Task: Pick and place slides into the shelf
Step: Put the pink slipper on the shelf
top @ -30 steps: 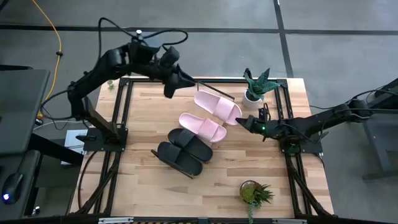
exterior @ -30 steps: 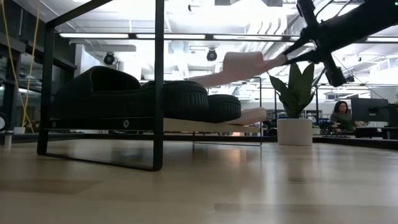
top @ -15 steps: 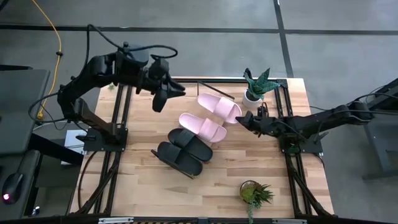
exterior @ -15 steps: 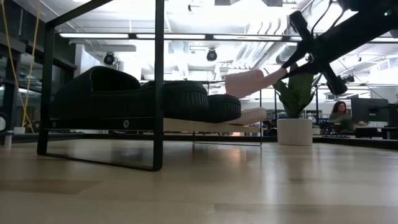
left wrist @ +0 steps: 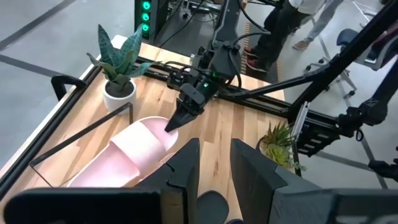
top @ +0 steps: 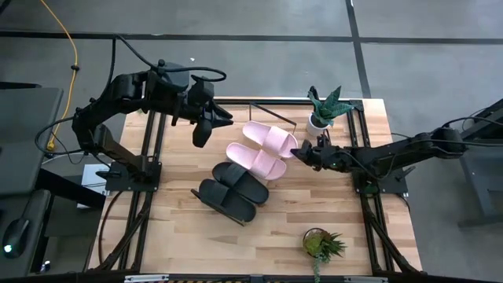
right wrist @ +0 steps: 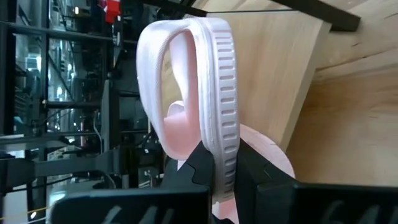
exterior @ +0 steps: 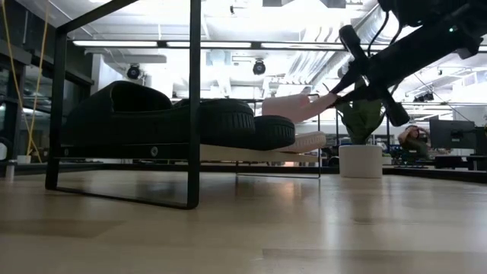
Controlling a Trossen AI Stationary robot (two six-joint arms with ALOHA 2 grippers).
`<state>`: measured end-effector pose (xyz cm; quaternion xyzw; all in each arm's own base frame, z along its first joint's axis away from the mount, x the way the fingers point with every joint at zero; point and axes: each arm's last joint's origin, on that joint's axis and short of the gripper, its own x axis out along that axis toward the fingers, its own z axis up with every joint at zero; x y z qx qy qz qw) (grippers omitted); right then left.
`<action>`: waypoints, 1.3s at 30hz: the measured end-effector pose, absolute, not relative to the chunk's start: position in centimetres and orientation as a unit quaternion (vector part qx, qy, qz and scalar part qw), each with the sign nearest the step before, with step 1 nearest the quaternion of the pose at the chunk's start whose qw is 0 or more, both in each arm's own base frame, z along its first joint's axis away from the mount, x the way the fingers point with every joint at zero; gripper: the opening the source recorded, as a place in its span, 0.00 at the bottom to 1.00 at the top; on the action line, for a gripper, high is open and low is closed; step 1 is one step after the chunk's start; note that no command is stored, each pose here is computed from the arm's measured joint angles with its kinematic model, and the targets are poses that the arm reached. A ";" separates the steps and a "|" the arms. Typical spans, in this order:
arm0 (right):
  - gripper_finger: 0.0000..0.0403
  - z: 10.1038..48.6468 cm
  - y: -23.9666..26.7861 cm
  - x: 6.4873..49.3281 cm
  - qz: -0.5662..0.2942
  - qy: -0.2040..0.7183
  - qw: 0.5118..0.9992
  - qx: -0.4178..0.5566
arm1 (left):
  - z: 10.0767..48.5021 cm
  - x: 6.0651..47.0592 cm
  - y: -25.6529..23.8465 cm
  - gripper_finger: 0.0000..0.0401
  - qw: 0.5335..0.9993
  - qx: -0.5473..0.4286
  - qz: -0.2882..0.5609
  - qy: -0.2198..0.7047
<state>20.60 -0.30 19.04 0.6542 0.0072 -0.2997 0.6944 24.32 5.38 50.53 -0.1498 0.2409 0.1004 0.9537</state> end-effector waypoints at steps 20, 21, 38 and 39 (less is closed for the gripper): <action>0.01 17.4 -2.4 22.1 -0.313 0.018 0.689 0.654 | 50.3 24.2 5.5 0.20 0.949 -0.149 0.112 0.254; 0.01 17.3 -2.4 22.1 -0.314 0.022 0.688 0.654 | 50.3 24.2 5.5 0.20 0.949 -0.149 0.112 0.254; 0.02 16.9 -3.4 21.7 -0.328 0.045 0.678 0.656 | 50.3 24.2 5.5 0.20 0.951 -0.136 0.111 0.255; 0.03 16.9 -3.4 21.7 -0.329 0.045 0.678 0.656 | 50.3 24.2 5.5 0.20 0.951 -0.136 0.112 0.256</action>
